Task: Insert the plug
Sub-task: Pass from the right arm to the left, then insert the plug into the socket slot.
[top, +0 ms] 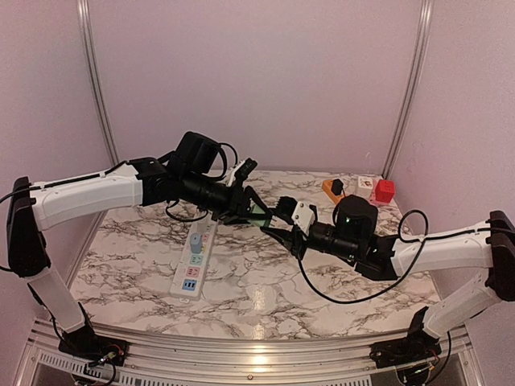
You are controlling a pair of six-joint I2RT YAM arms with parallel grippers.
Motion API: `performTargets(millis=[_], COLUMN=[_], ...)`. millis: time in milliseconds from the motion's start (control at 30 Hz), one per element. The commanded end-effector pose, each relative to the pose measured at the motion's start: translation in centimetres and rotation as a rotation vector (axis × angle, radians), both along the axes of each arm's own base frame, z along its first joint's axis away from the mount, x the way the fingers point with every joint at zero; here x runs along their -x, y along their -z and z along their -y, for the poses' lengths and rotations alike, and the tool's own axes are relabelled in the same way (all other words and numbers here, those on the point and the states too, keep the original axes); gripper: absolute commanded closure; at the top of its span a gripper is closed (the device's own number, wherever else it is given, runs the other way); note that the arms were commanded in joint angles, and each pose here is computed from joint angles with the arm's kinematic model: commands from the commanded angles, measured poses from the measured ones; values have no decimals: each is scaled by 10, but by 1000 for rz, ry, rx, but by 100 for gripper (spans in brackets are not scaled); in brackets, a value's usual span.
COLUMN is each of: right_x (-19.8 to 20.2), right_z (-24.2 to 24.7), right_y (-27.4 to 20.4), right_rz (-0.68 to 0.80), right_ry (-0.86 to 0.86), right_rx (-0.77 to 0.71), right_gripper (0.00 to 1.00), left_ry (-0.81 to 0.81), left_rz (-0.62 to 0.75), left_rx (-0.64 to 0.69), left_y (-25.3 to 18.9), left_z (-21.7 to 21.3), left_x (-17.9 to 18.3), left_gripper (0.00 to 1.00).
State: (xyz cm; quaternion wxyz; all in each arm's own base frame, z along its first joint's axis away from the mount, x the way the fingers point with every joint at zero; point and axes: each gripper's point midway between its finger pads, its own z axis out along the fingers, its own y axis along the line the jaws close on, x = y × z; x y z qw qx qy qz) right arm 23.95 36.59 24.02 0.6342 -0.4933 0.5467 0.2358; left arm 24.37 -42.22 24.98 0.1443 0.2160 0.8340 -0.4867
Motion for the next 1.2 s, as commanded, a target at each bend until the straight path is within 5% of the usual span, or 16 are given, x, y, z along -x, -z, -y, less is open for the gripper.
performTargets(millis=[0, 433, 633, 733, 767, 1167], right_x=[6, 2, -6, -7, -7, -3], right_z=[-3, -1, 1, 4, 6, 19], right_y=[-3, 1, 3, 1, 0, 14], right_rz=[7, 11, 5, 12, 14, -23], right_ry=[-25, 5, 51, 62, 67, 99], right_rx=[-13, -8, 3, -3, -7, 2], right_gripper=[79, 73, 40, 5, 2, 1], left_ry=[5, -2, -20, -40, -48, -175], left_rz=[25, 30, 38, 49, 51, 68], left_rx=[24, 19, 5, -27, -40, -281], left_y=[-7, -6, -5, -1, 1, 35], left_z=[5, 4, 1, -3, -5, -44], left_x=[-2, -3, -5, -8, -10, -21], left_gripper=[58, 88, 95, 95, 95, 98])
